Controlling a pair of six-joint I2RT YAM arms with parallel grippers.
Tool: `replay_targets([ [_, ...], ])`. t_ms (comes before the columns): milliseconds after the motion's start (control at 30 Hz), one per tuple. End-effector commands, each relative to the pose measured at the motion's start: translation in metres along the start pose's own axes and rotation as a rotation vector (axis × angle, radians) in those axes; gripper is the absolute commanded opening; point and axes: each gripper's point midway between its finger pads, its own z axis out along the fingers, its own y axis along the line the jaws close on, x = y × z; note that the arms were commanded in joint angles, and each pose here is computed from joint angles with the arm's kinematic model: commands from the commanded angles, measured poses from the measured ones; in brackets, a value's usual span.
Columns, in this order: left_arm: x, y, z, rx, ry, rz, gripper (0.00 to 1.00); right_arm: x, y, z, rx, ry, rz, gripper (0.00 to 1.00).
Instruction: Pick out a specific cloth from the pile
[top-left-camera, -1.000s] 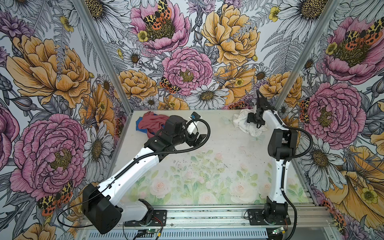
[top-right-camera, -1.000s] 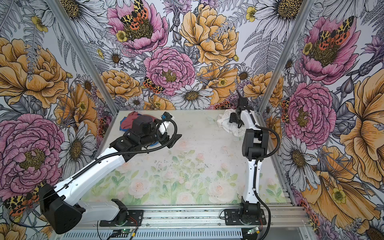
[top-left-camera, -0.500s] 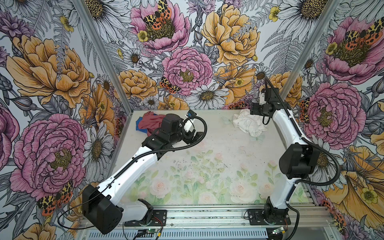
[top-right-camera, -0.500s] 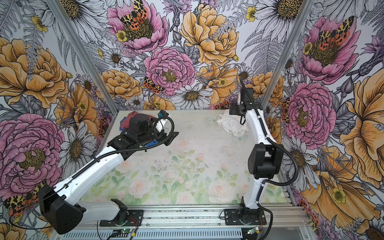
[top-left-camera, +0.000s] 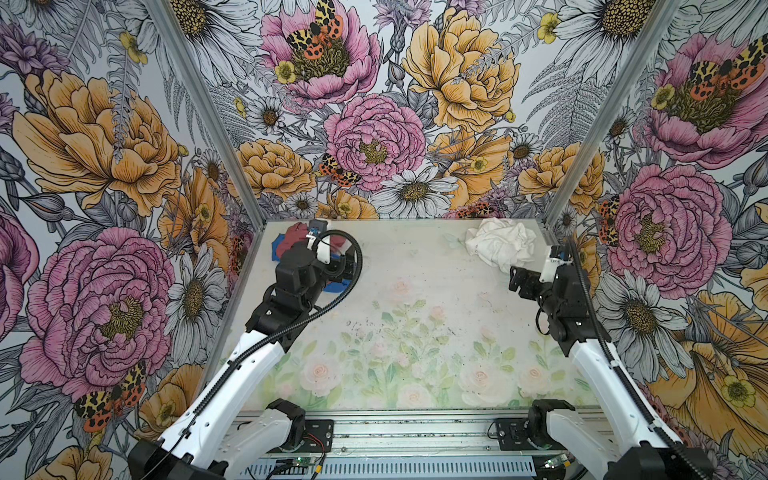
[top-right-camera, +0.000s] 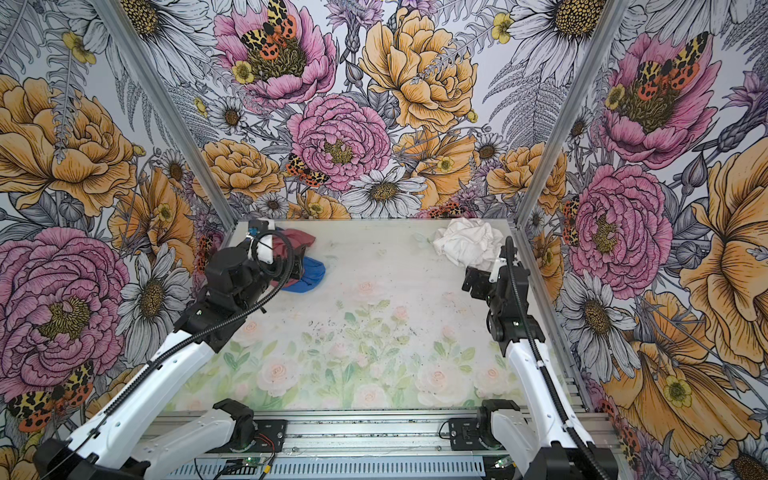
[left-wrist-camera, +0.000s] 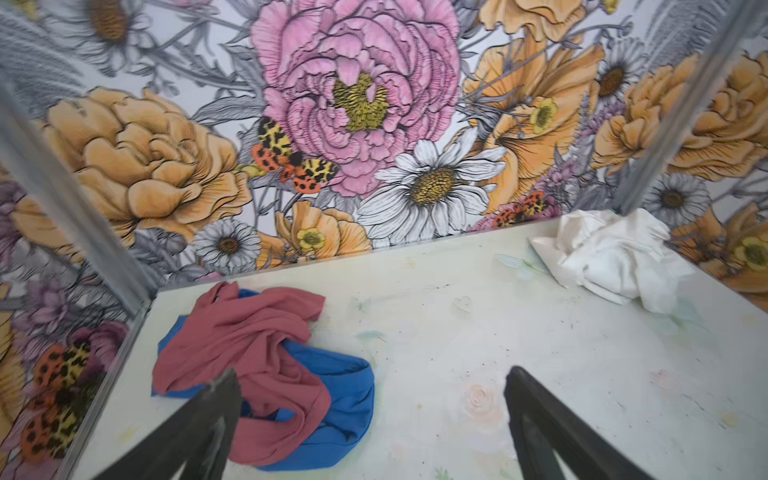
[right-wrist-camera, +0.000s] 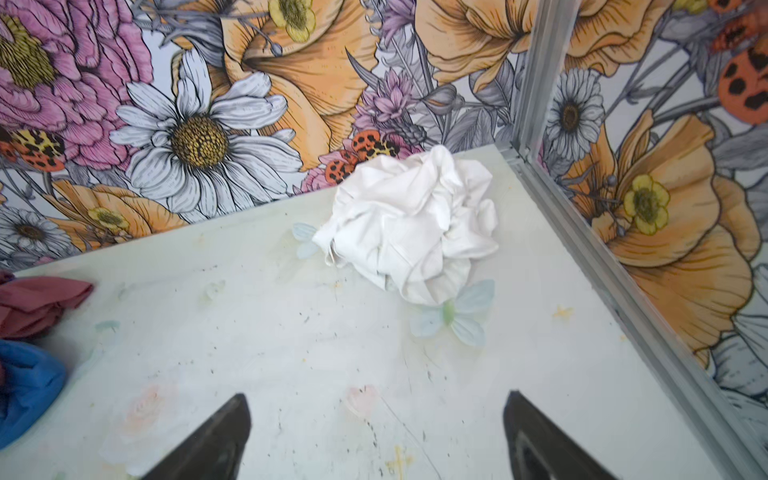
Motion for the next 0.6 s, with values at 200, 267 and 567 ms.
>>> replay_targets([
  [200, 0.131, 0.097, 0.020, -0.284, -0.092, -0.134, 0.99, 0.029, -0.026, -0.013, 0.078, -0.258, -0.090, 1.00],
  [267, 0.145, 0.099, 0.037, -0.268, -0.082, -0.116, 0.99, 0.034, -0.036, -0.003, 0.123, -0.272, -0.101, 0.99],
  [567, 0.168, 0.123, 0.060, -0.336, -0.067, -0.082, 0.99, 0.026, -0.039, 0.056, 0.133, -0.371, -0.158, 1.00],
])
